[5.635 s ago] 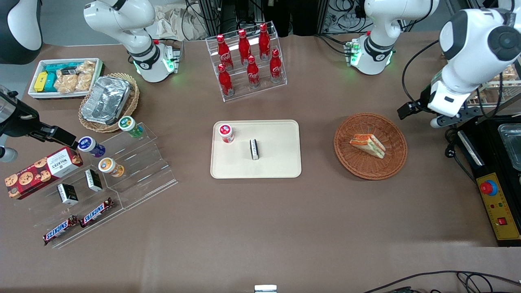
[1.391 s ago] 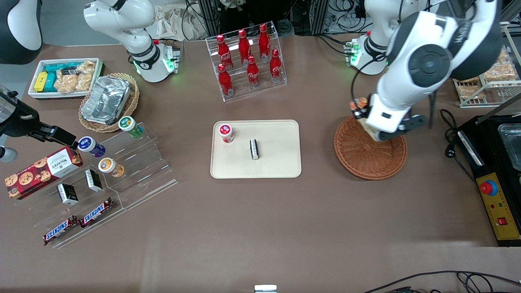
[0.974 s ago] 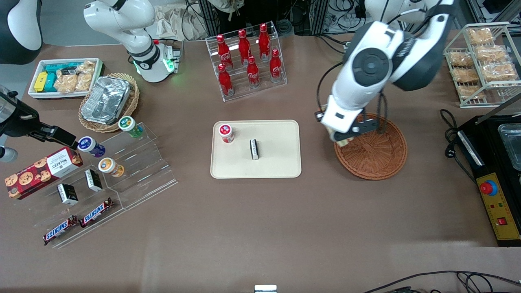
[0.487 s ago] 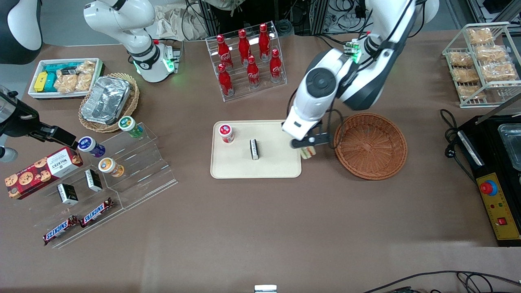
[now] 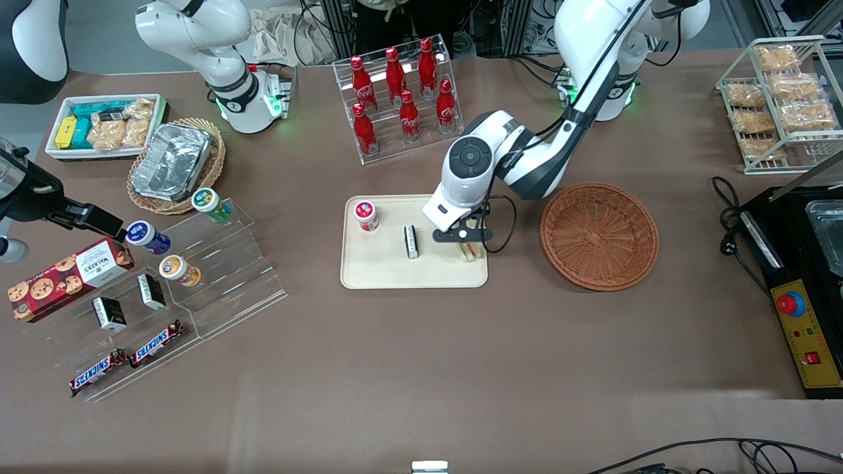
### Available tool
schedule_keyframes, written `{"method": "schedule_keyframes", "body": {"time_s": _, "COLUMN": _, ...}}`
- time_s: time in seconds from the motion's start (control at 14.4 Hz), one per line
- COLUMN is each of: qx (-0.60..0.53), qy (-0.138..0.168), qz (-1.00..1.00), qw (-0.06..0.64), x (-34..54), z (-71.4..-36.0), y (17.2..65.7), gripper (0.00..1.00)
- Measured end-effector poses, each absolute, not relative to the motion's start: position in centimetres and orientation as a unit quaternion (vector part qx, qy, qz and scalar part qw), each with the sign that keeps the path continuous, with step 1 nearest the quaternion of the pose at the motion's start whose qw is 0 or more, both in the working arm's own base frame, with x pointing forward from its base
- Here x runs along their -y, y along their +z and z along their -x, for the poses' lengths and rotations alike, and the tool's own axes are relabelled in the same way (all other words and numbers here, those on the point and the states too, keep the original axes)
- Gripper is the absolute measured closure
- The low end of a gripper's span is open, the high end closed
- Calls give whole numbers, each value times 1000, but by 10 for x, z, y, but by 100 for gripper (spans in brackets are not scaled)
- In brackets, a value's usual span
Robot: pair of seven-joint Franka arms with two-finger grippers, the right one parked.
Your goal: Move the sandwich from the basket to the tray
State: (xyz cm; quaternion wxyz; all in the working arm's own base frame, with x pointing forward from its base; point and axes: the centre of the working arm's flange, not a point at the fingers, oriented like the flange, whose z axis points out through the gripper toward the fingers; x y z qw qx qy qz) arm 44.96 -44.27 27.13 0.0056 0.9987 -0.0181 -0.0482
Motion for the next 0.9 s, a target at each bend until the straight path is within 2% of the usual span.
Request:
{"method": "schedule_keyframes", "body": {"time_s": 0.14, "qx": 37, "qy": -35, "qz": -999, "qw": -2, "x": 439, "z": -443, "y": 254, "gripper": 81}}
{"method": "schedule_keyframes", "body": {"time_s": 0.35, "qx": 45, "qy": -33, "qz": -998, "qw": -5, "x": 437, "z": -437, "y": 246, "gripper": 81}}
{"method": "schedule_keyframes", "body": {"time_s": 0.56, "qx": 40, "qy": -32, "qz": -999, "qw": -5, "x": 437, "z": -438, "y": 247, "gripper": 58}}
{"method": "schedule_keyframes", "body": {"time_s": 0.9, "qx": -27, "qy": -21, "qz": -999, "qw": -8, "x": 424, "z": -455, "y": 266, "gripper": 10}}
